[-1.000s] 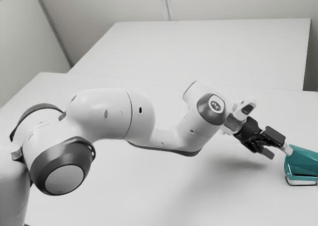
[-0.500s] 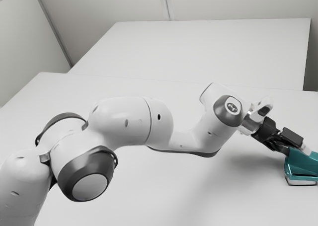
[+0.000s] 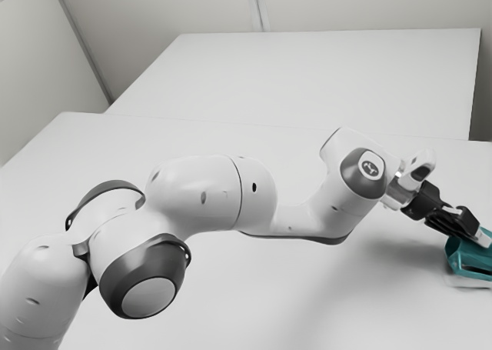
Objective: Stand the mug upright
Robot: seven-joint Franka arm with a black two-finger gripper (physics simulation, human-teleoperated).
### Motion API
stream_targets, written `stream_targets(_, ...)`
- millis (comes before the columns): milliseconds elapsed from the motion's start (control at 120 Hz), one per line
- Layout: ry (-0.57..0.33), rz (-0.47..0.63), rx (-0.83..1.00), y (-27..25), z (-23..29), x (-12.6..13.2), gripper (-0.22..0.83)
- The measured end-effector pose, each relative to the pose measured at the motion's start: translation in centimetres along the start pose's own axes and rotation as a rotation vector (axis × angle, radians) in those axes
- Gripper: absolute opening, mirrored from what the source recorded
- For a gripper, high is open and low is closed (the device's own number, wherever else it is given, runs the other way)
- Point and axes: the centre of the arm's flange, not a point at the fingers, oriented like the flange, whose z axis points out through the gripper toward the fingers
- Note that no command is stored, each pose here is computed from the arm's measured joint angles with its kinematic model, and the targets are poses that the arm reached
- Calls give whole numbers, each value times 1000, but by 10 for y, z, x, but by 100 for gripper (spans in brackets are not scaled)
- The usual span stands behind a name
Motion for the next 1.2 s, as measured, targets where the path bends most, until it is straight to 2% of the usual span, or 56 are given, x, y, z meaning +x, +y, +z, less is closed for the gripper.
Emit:
stream_targets(167, 0, 7, 1, 4, 2, 0, -12)
stream_targets(500, 9, 41, 21, 23, -15, 10, -14)
stream_targets(600, 23, 88, 43, 50, -48, 21, -14)
stream_targets(692, 34, 100, 93, 45, -86, 29, -14)
stream_targets(1025, 77, 44, 288, -19, -216, 35, -16)
stream_targets(1200, 118, -25, 384, -65, -294, 25, -17)
